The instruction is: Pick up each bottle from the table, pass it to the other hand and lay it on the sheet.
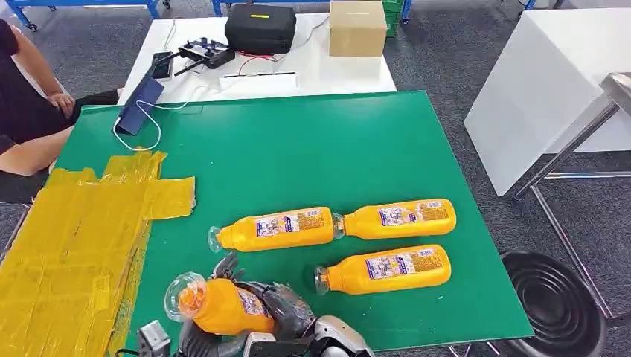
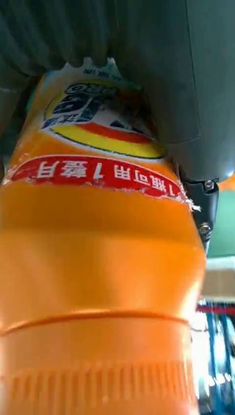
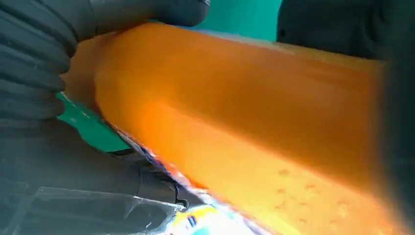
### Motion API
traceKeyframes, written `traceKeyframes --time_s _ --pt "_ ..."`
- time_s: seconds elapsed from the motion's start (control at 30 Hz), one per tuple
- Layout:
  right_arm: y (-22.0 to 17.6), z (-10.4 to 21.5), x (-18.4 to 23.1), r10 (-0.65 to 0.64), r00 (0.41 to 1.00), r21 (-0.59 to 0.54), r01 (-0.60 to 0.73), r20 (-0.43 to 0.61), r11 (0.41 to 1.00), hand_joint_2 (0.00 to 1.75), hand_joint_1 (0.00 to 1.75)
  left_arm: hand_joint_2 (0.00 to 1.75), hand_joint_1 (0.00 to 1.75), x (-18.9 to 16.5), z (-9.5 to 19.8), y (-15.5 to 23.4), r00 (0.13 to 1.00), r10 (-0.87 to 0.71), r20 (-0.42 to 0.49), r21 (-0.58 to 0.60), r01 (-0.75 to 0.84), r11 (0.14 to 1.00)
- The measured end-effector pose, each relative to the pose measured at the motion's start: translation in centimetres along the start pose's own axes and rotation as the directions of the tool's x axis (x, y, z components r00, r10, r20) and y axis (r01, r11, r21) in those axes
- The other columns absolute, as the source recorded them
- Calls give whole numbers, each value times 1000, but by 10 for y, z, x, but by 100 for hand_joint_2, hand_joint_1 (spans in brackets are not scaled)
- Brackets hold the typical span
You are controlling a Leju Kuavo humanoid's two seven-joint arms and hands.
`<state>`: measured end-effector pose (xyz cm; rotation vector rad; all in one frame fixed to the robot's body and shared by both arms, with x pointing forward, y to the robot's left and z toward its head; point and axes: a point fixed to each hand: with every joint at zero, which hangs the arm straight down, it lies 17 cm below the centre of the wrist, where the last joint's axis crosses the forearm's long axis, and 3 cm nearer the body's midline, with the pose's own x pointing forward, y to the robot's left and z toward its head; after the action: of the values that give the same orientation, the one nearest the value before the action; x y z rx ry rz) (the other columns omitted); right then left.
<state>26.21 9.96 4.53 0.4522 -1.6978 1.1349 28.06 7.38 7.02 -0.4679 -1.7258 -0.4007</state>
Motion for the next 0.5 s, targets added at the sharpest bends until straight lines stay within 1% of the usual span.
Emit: traceKeyframes --time_s 0.1,0.23,0.5 --pt "1 1 -5 -3 1000 2 3 -9 1000 175 175 175 175 -4 -2 -4 999 -42 -12 -6 42 999" --pt "1 1 -7 -3 1000 4 3 -11 1000 175 175 175 175 -4 -4 -3 999 -49 -12 0 49 999" --pt "2 2 -6 2 1000 5 -2 -12 1000 175 175 175 175 5 -1 2 999 34 14 25 -34 999"
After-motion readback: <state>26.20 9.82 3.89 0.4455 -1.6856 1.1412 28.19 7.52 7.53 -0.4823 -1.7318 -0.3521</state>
